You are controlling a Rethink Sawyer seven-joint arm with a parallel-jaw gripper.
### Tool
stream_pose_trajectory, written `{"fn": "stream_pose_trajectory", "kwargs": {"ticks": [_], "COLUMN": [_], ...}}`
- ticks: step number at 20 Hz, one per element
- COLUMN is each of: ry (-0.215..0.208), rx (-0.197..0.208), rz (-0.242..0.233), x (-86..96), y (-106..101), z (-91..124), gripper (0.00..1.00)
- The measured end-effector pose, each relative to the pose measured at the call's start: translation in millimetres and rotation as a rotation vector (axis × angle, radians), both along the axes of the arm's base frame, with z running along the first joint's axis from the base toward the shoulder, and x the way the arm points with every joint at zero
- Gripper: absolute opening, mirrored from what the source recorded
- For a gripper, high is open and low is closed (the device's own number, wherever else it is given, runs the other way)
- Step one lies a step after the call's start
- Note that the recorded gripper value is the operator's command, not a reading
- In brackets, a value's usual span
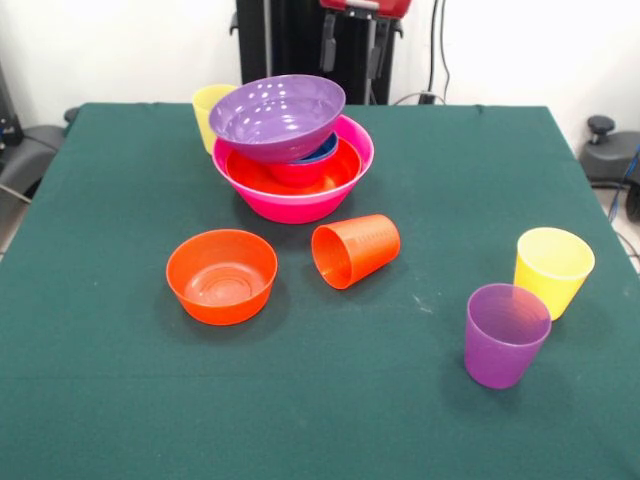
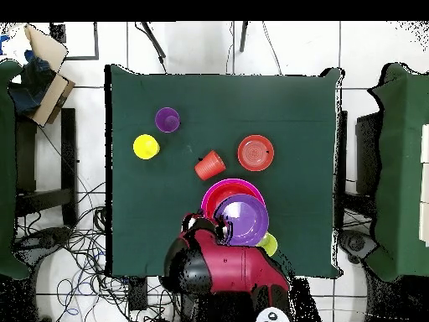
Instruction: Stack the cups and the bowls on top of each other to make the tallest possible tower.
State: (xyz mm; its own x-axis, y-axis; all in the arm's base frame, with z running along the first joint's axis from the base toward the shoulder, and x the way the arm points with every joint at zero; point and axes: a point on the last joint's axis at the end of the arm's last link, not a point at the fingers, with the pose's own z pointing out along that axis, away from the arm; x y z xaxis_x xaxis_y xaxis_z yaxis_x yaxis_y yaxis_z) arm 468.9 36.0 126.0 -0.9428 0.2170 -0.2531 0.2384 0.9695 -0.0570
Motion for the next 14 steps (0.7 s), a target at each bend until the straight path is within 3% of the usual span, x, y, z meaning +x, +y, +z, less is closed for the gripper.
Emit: {"fn": "stream_pose_trajectory", "kwargs": {"ticks": [6,11,14], "ry": [-0.006,0.033,0.042], "rx": [0.002,0.003,0.011], "rz": [-0.021,-0.099,-0.151], "x": [8.4,37.3,68.6], "y": [-8,-51,-87], "z": [17,40,54], "gripper": [1.0,1.0,1.0]}}
